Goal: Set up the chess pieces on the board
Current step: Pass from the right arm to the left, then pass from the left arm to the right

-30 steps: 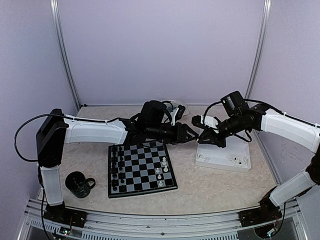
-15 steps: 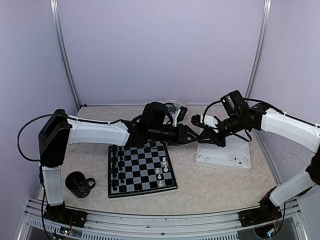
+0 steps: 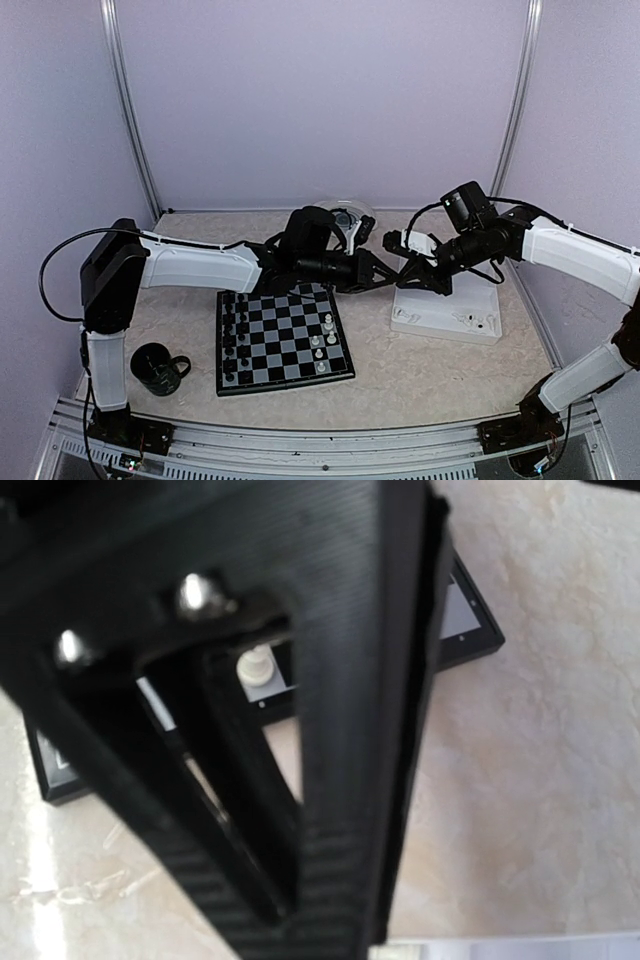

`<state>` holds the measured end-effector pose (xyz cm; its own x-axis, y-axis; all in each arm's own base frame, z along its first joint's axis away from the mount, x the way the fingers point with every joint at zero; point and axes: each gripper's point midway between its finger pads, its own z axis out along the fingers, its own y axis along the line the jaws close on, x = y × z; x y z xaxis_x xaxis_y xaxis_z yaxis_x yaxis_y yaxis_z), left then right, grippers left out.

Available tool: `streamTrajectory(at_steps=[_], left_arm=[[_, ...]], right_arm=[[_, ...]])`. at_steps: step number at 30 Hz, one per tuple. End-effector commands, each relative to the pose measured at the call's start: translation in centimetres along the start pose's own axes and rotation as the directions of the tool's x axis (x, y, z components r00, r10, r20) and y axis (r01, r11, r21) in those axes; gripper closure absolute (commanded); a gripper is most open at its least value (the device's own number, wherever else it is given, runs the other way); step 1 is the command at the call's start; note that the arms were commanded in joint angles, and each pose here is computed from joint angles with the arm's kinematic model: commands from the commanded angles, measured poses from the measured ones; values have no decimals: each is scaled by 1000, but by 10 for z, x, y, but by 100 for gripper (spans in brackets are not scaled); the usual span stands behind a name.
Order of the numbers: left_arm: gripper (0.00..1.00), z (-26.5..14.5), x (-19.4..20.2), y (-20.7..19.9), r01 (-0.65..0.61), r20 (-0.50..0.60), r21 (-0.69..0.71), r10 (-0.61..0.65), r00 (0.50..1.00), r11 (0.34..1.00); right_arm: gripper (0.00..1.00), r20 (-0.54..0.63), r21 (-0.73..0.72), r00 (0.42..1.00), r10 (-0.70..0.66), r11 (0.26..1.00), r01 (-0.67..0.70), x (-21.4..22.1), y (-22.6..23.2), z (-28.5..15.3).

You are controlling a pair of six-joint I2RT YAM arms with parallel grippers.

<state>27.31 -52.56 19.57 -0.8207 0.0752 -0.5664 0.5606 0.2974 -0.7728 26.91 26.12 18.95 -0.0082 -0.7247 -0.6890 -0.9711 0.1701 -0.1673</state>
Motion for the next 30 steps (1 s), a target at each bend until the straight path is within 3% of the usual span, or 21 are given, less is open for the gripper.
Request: streamTrajectory(at_steps=[1,7,13,18,23,27,30], left_arm=[[89,-1,-4,-7,-19,18,67,17,1000,998],[91,-16,-10,-11,-61,65,74,56,996,995],[92,-38,-31,-30,-131,176,94,113,978,987],[92,-52,-58,-56,-170,295,143,122,948,975],[92,-61,-79,-73,-200,376,161,127,918,966],[92,-59,-85,-75,-202,396,162,124,910,966],[92,-58,-87,-75,-195,401,166,114,909,967]], right_arm=[[83,64,-1,998,-30,1000,30,-22,3,-11],[63,96,55,995,-9,998,3,-24,-8,-34],[57,285,45,936,205,973,-227,-44,-44,-77],[52,402,-136,809,428,902,-410,-60,-64,-97],[50,359,-435,678,641,758,-486,-70,-60,-95],[49,310,-566,619,722,663,-490,-73,-53,-92],[49,288,-605,605,742,631,-485,-74,-49,-89]])
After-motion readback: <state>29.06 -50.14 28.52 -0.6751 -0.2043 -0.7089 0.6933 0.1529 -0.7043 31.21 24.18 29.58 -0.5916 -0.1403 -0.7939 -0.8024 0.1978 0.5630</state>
